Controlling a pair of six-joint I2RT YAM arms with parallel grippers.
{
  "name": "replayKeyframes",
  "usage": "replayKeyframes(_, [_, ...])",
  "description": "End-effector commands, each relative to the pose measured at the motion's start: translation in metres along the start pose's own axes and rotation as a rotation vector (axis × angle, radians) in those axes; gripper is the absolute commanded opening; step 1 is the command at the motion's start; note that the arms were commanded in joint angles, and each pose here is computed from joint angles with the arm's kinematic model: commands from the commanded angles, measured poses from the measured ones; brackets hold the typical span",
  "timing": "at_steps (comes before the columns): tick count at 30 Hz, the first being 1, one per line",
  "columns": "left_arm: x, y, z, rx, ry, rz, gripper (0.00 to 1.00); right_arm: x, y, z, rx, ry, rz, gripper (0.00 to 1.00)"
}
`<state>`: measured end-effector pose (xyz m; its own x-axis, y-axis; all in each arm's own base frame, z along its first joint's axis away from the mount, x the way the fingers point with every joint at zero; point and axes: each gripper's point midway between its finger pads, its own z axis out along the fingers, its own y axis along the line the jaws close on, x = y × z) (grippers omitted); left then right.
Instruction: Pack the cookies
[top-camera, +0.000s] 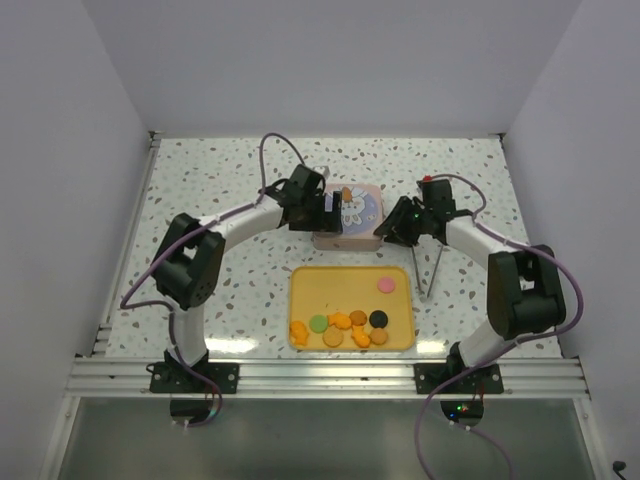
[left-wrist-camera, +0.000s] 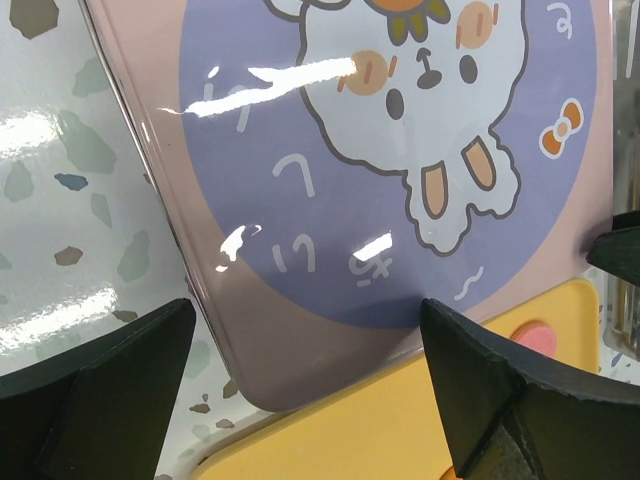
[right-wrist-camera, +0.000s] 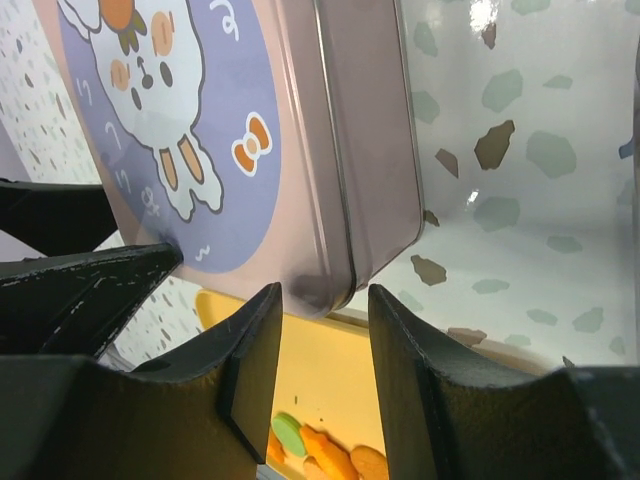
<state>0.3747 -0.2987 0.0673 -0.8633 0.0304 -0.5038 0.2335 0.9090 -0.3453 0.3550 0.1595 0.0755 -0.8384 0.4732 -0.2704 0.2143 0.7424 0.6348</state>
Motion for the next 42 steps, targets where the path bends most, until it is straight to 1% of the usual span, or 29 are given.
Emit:
replayKeyframes(1, [0.053,0.028,0.002,-0.097,0.159,0.034,1.00,0.000,0.006,-0.012,-0.005,-0.019,-0.032,0.43])
replayKeyframes(5, [0.061,0.028,0.002,-0.093,0.177,0.031,1.00,0.001,0.008,-0.017,-0.004,-0.025,-0.035,0.43])
replayKeyframes(10, [0.064,0.031,-0.002,-0.103,0.167,0.028,1.00,0.003,0.009,-0.024,-0.009,-0.034,-0.037,0.43])
replayKeyframes(16, [0.052,0.027,-0.013,-0.103,0.127,0.021,1.00,0.001,0.015,-0.037,-0.012,-0.056,-0.047,0.43])
replayKeyframes(18, [0.044,0.024,-0.019,-0.099,0.103,0.022,1.00,-0.004,0.022,-0.044,-0.020,-0.074,-0.055,0.40])
replayKeyframes(20, [0.040,0.023,-0.022,-0.103,0.089,0.023,1.00,-0.011,0.034,-0.050,-0.054,-0.094,-0.063,0.35])
replayKeyframes(21, [0.036,0.023,-0.025,-0.104,0.075,0.020,1.00,-0.020,0.050,-0.049,-0.113,-0.113,-0.053,0.10])
replayKeyframes(22, [0.035,0.023,-0.026,-0.103,0.072,0.019,1.00,-0.020,0.053,-0.050,-0.124,-0.109,-0.055,0.06])
replayKeyframes(24, [0.035,0.023,-0.027,-0.106,0.067,0.021,1.00,-0.026,0.062,-0.045,-0.161,-0.114,-0.042,0.02])
replayKeyframes(27, [0.032,0.024,-0.030,-0.104,0.052,0.016,1.00,-0.034,0.077,-0.040,-0.231,-0.114,-0.029,0.02])
replayKeyframes(33, [0.024,0.016,-0.044,-0.063,0.024,0.011,1.00,-0.043,0.090,-0.027,-0.294,-0.105,0.009,0.00])
replayKeyframes(37, [0.011,0.003,-0.072,-0.011,-0.052,0.008,1.00,-0.042,0.091,-0.015,-0.314,-0.085,0.027,0.00])
replayKeyframes(42, [-0.009,0.006,-0.090,-0.006,-0.137,-0.008,1.00,-0.040,0.086,-0.005,-0.296,-0.078,0.036,0.00])
